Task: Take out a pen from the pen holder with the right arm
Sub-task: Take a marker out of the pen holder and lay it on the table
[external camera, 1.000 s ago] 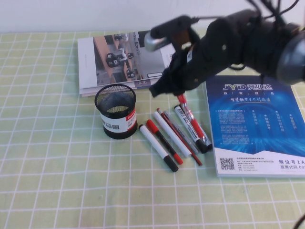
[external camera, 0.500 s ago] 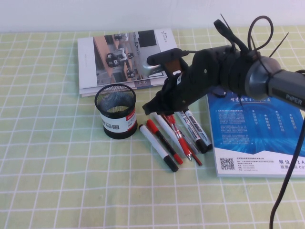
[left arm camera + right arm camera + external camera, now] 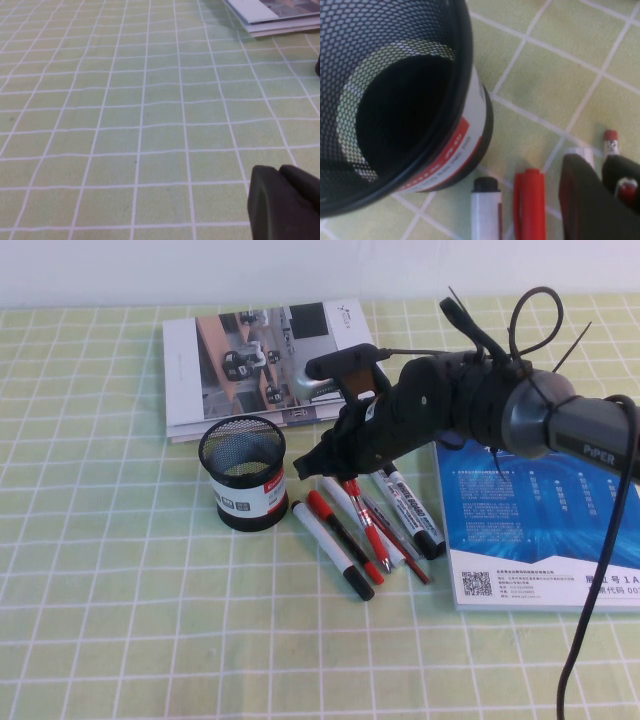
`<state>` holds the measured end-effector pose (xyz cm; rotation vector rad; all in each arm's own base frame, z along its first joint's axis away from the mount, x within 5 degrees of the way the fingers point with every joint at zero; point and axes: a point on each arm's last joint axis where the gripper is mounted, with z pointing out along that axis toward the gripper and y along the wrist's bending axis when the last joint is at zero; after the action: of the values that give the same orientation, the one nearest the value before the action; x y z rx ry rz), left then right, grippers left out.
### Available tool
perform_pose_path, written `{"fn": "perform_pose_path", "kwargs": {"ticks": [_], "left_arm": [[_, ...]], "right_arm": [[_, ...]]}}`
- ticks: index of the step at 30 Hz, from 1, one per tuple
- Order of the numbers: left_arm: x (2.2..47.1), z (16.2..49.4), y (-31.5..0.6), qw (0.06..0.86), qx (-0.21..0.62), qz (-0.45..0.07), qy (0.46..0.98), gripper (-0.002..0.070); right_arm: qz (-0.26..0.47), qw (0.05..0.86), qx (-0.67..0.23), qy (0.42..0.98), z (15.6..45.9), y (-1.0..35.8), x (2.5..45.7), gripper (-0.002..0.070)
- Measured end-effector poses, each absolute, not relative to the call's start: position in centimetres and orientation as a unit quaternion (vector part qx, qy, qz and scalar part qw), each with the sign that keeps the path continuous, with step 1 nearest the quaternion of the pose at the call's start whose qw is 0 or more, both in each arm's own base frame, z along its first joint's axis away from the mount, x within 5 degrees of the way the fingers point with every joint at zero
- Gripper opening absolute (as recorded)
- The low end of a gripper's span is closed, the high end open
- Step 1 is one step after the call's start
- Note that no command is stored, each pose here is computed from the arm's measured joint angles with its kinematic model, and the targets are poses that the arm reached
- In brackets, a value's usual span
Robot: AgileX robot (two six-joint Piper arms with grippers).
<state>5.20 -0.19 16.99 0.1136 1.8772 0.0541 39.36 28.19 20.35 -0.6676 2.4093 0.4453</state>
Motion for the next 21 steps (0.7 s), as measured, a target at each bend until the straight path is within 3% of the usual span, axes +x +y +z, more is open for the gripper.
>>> {"fn": "perform_pose_path", "kwargs": {"ticks": [16, 21], "left_arm": [[5.2, 16.99, -0.19, 0.589, 0.049, 0.023, 0.806, -0.0005], [5.2, 16.99, -0.19, 0.589, 0.049, 0.023, 0.806, -0.0005]], "right_arm": [[0.175, 0.292, -0.243, 0.908, 20.01, 28.33, 39.39, 0.0041], [0.176, 0.291, -0.242, 0.909, 19.91, 28.35, 39.4, 0.0125]]}}
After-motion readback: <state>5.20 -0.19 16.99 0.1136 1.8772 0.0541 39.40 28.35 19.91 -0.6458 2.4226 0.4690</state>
